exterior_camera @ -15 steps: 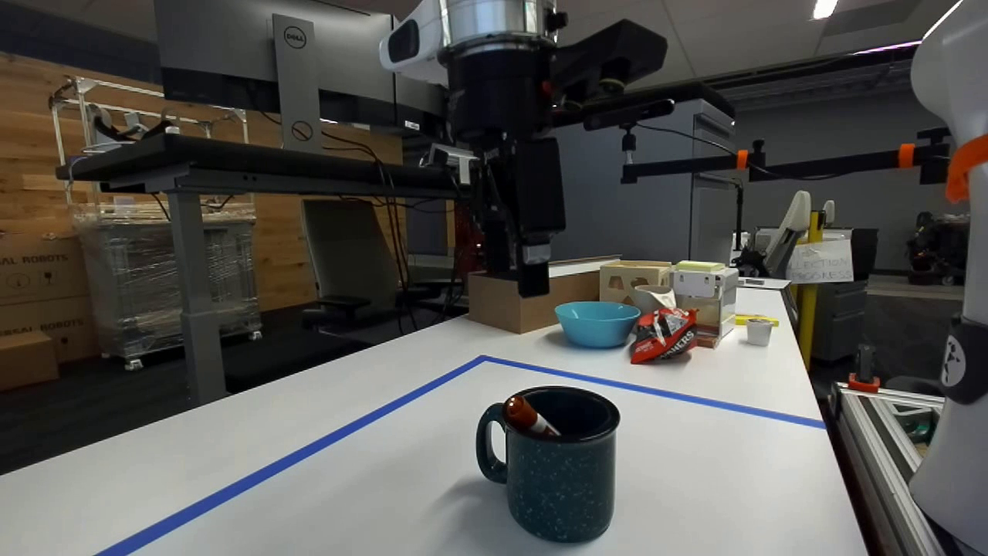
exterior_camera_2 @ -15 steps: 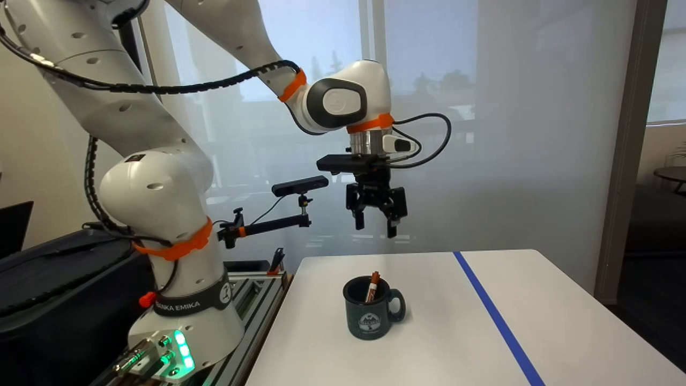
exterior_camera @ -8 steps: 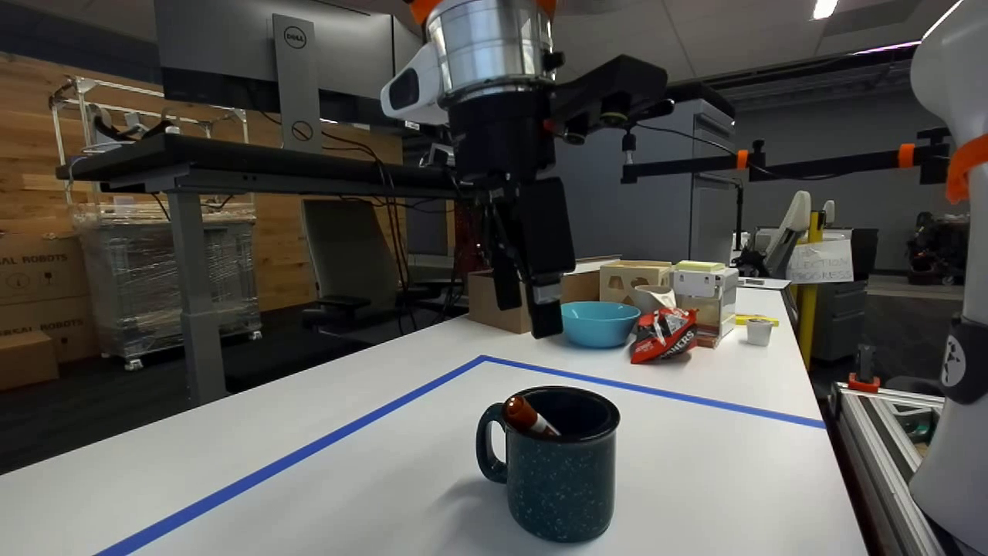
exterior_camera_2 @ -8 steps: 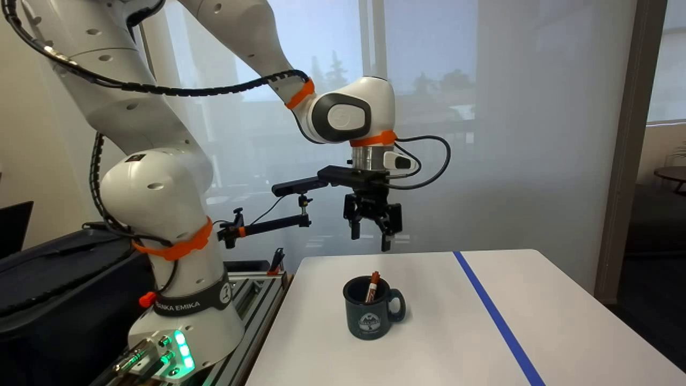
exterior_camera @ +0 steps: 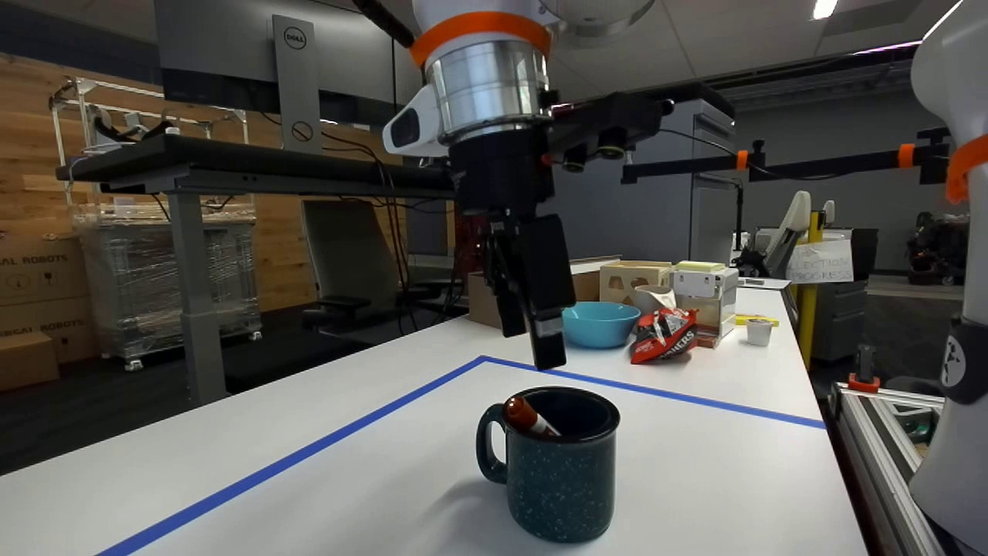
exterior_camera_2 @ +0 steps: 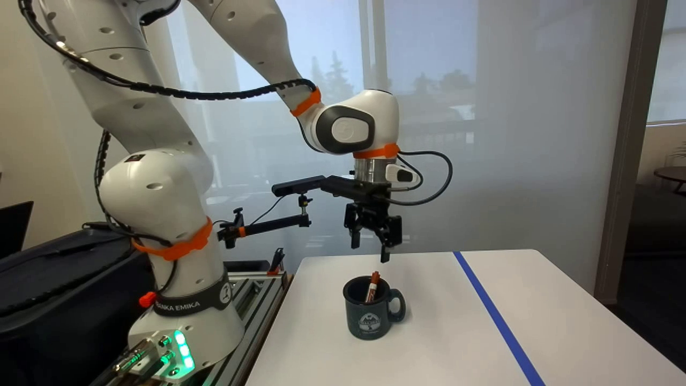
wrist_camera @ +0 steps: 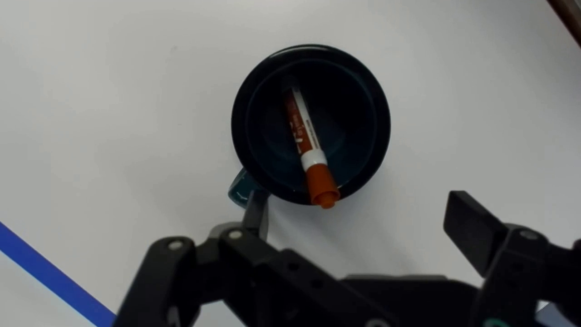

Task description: Remove the marker from the cup

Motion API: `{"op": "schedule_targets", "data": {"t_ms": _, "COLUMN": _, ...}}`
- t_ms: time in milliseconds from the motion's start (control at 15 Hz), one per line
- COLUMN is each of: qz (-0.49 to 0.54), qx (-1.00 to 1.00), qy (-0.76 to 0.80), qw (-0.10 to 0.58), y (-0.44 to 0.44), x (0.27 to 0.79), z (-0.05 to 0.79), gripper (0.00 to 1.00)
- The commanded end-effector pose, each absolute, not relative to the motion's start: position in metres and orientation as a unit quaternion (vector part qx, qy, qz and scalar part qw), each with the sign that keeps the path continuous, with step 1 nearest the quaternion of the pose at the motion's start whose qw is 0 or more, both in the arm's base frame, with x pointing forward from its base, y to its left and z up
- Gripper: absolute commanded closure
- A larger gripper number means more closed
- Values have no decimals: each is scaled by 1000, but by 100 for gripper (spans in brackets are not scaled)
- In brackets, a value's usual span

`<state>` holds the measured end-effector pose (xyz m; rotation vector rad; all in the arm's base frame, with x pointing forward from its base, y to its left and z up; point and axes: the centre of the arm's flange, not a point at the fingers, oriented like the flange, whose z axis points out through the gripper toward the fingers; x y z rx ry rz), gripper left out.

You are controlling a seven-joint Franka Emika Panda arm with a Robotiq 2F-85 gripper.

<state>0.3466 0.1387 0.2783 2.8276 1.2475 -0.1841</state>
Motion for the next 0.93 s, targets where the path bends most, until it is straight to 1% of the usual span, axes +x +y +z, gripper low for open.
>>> {"op": "schedule_targets", "data": {"t_ms": 0, "qz": -53, "qx": 916, "qy": 398, "qw": 12, "y": 120, "x": 316, "z": 262, "gripper": 0}}
{"op": "schedule_targets", "data": {"t_ms": 67, "qz": -55, "qx": 916, "qy": 397, "qw": 11, "y": 118, "x": 316, "z": 260, "gripper": 3}}
{"op": "schedule_targets", "data": {"t_ms": 133, "qz": -56, "qx": 917, "qy": 396, "qw": 10, "y": 116, "x": 316, "z": 258, "gripper": 9}}
{"op": "schedule_targets", "data": {"t_ms": 267, "qz": -57, "qx": 917, "qy": 395, "qw": 9, "y": 114, "x": 318, "z": 255, "gripper": 30}}
{"op": "schedule_targets", "data": {"t_ms": 333, "qz": -57, "qx": 917, "qy": 395, "qw": 8, "y": 112, "x": 319, "z": 253, "gripper": 38}}
{"op": "schedule_targets", "data": {"t_ms": 400, "qz": -57, "qx": 918, "qy": 393, "qw": 8, "y": 111, "x": 319, "z": 252, "gripper": 37}}
{"op": "schedule_targets", "data": {"t_ms": 467, "qz": -58, "qx": 917, "qy": 394, "qw": 7, "y": 110, "x": 320, "z": 250, "gripper": 41}}
{"op": "schedule_targets", "data": {"t_ms": 533, "qz": -58, "qx": 917, "qy": 394, "qw": 6, "y": 109, "x": 321, "z": 248, "gripper": 54}}
{"op": "schedule_targets", "data": {"t_ms": 600, "qz": -60, "qx": 917, "qy": 394, "qw": 6, "y": 108, "x": 321, "z": 246, "gripper": 57}}
{"op": "schedule_targets", "data": {"t_ms": 667, "qz": -62, "qx": 917, "qy": 393, "qw": 4, "y": 107, "x": 321, "z": 244, "gripper": 50}}
{"op": "schedule_targets", "data": {"t_ms": 733, "qz": -63, "qx": 917, "qy": 393, "qw": 3, "y": 106, "x": 321, "z": 242, "gripper": 56}}
{"op": "schedule_targets", "data": {"t_ms": 800, "qz": -63, "qx": 917, "qy": 393, "qw": 2, "y": 105, "x": 322, "z": 240, "gripper": 51}}
{"op": "schedule_targets", "data": {"t_ms": 867, "qz": -63, "qx": 917, "qy": 394, "qw": 0, "y": 104, "x": 322, "z": 238, "gripper": 58}}
